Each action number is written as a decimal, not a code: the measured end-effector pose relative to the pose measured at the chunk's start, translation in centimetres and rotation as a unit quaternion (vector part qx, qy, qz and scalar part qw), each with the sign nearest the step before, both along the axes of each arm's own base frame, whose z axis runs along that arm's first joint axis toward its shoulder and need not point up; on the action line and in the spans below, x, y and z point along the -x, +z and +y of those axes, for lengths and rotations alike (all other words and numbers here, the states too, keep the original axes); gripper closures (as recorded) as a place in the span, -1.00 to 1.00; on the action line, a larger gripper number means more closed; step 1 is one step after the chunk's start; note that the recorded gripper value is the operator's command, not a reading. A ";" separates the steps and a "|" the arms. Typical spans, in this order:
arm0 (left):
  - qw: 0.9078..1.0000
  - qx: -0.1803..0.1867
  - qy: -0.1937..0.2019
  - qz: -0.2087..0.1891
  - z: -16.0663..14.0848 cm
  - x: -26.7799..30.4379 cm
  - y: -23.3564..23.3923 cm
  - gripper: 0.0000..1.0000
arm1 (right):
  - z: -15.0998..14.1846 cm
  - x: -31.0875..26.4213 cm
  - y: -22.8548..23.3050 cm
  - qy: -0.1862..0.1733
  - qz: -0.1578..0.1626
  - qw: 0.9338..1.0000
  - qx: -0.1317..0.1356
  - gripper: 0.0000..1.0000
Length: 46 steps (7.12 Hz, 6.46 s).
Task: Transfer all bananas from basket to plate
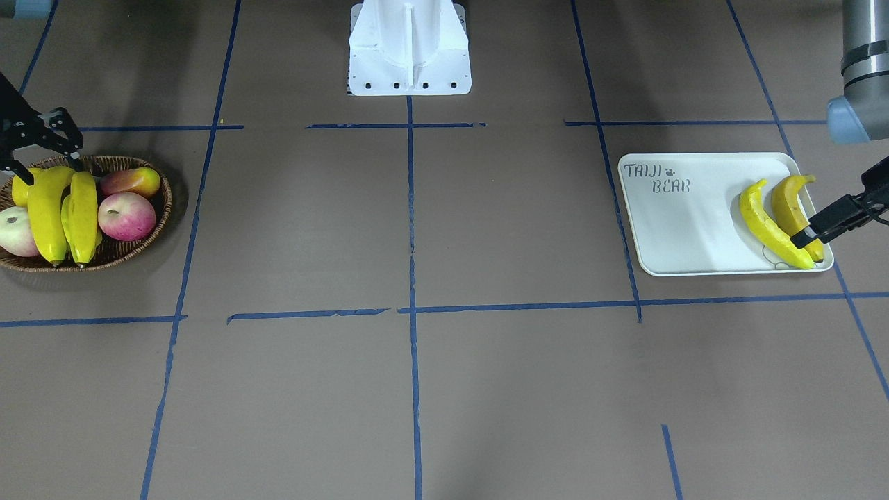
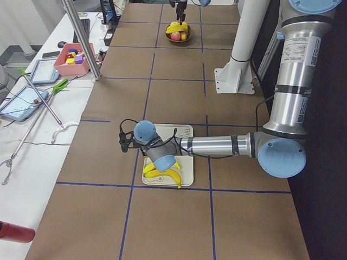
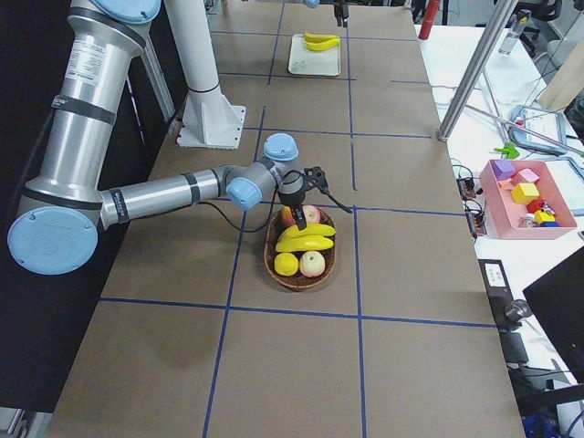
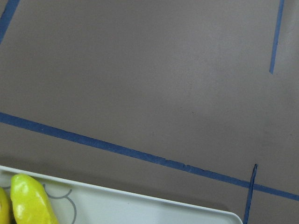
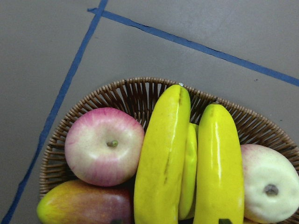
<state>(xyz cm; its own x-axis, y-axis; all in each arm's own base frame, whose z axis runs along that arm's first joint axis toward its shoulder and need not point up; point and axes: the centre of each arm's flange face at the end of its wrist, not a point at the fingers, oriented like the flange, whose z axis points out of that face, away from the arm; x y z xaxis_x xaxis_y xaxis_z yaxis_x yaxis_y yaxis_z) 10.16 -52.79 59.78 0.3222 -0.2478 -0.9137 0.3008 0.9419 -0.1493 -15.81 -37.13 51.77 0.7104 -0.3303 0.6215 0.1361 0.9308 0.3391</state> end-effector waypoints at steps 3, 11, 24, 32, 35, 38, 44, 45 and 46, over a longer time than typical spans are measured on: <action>1.000 -0.002 0.003 0.004 0.1 0.0 -0.3 -1.00 | -0.3 -0.2 3.1 0.004 0.013 1.000 0.021 -0.21; 1.000 -0.005 0.004 0.005 0.3 0.0 -0.4 -1.00 | -1.1 0.5 5.7 0.005 0.025 0.999 0.040 -0.11; 1.000 -0.004 0.004 0.005 0.7 0.1 -0.2 -1.00 | -0.3 0.8 4.7 -0.017 0.009 0.999 0.039 0.99; 1.000 -0.016 0.003 0.009 -0.2 -0.6 -1.9 -1.00 | -7.8 -3.5 -6.8 -0.032 0.042 0.998 -0.015 0.98; 0.996 -0.074 0.030 0.028 -1.9 -4.3 -6.8 -1.00 | -10.4 4.0 -15.8 -0.036 -0.004 0.999 -0.001 0.94; 0.990 -0.103 0.058 0.076 -3.4 -11.5 -15.9 -1.00 | -11.2 13.7 -26.2 0.008 -0.078 0.996 0.043 0.95; 0.983 -0.024 0.005 0.184 -0.8 -30.1 -34.9 -0.99 | -11.0 30.6 -34.6 0.077 -0.218 0.972 0.042 0.95; 0.980 -0.019 -0.003 0.196 -0.5 -31.1 -36.6 -0.98 | -10.5 31.7 -36.1 0.074 -0.225 0.971 0.042 0.95; 0.979 -0.011 -0.006 0.205 -0.3 -31.9 -37.8 -0.98 | -10.0 32.4 -37.2 0.074 -0.231 0.969 0.038 0.95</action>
<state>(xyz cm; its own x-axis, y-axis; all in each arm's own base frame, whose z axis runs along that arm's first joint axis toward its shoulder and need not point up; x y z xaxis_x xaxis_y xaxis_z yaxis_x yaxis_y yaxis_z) 42.05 -53.06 22.02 -0.0752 -0.2284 -0.9707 0.2313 0.9429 -0.2397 -48.23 -47.12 14.56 0.3866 -0.1874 0.9030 -0.1503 0.9532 0.2622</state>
